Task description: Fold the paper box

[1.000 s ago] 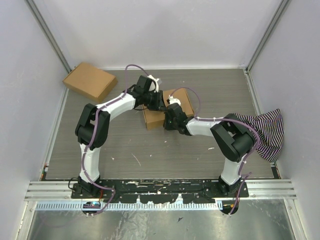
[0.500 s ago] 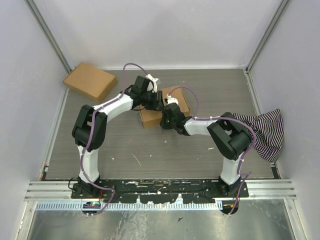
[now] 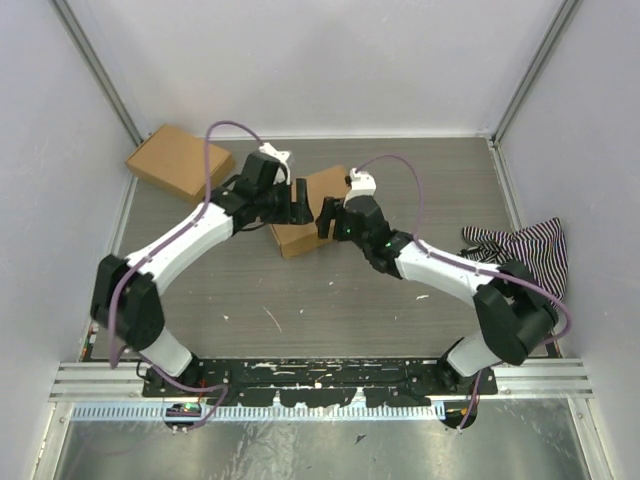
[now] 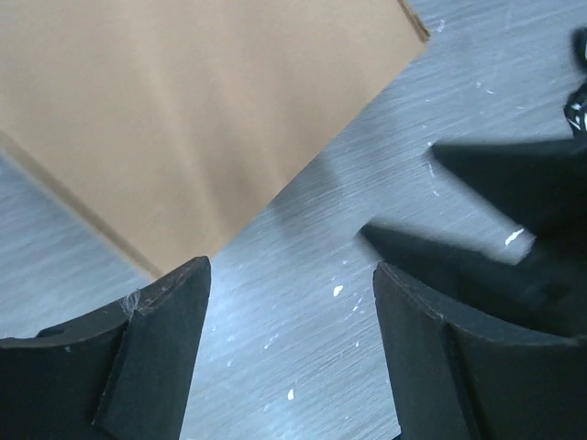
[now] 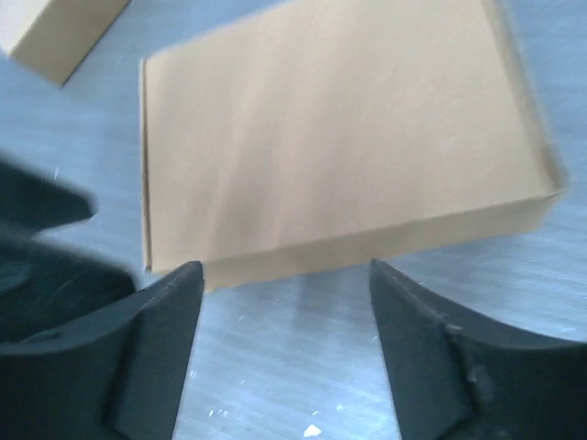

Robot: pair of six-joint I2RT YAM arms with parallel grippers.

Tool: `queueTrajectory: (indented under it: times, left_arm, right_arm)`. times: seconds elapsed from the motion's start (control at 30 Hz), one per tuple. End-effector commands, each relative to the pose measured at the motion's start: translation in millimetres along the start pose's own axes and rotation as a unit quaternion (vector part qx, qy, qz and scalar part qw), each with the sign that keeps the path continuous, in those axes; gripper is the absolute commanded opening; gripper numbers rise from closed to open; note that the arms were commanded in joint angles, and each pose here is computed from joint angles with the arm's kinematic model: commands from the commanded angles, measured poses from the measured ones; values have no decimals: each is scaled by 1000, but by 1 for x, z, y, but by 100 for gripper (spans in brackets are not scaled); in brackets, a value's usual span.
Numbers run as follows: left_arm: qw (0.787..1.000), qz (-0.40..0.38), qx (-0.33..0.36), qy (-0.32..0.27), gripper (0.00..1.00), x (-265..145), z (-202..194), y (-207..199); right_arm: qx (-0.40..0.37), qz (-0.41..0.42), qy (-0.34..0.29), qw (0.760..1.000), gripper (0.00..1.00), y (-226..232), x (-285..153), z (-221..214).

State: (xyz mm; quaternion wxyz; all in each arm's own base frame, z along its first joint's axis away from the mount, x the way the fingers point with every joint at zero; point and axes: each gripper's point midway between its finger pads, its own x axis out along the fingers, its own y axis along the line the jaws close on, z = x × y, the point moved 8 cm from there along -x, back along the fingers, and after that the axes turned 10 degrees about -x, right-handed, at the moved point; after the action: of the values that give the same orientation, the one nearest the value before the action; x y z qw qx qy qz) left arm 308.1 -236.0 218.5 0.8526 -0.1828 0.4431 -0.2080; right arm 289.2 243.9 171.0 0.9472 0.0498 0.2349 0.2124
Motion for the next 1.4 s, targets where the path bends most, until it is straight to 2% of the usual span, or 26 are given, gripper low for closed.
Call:
queueTrajectory:
  times: [0.0,0.07,0.2,0.5,0.63,0.83,0.97,1.13,1.37]
  left_arm:
    - [993,101,-36,-44,79,-26,-21,31]
    - [989,126,-54,-57,79,-26,-32,46]
    - [984,144,-78,-63,78,-17,-48,63]
    - [983,145,-94,-70,78,11,-46,69]
    - [983,139,-100,-60,78,29,-41,70]
    - [986,125,-107,-19,77,56,-36,72]
    - [988,113,-106,-12,76,64,-31,69]
    - [991,91,-101,-6,75,70,-20,60]
    - [993,83,-86,2,75,75,-7,51]
  right_arm:
    - [-20,-128,-26,991,86,-34,-6,54]
    - [-10,-126,4,992,86,-57,11,63]
    - [11,-61,38,997,79,-83,48,68]
    - [3,-20,71,997,77,-94,86,59]
    - [21,-7,102,995,70,-96,95,40]
    - [50,3,122,991,56,-94,85,14]
    - [63,-5,123,990,51,-95,66,1]
    - [67,-16,124,990,48,-96,41,-10]
    - [65,-46,123,989,47,-99,21,-5]
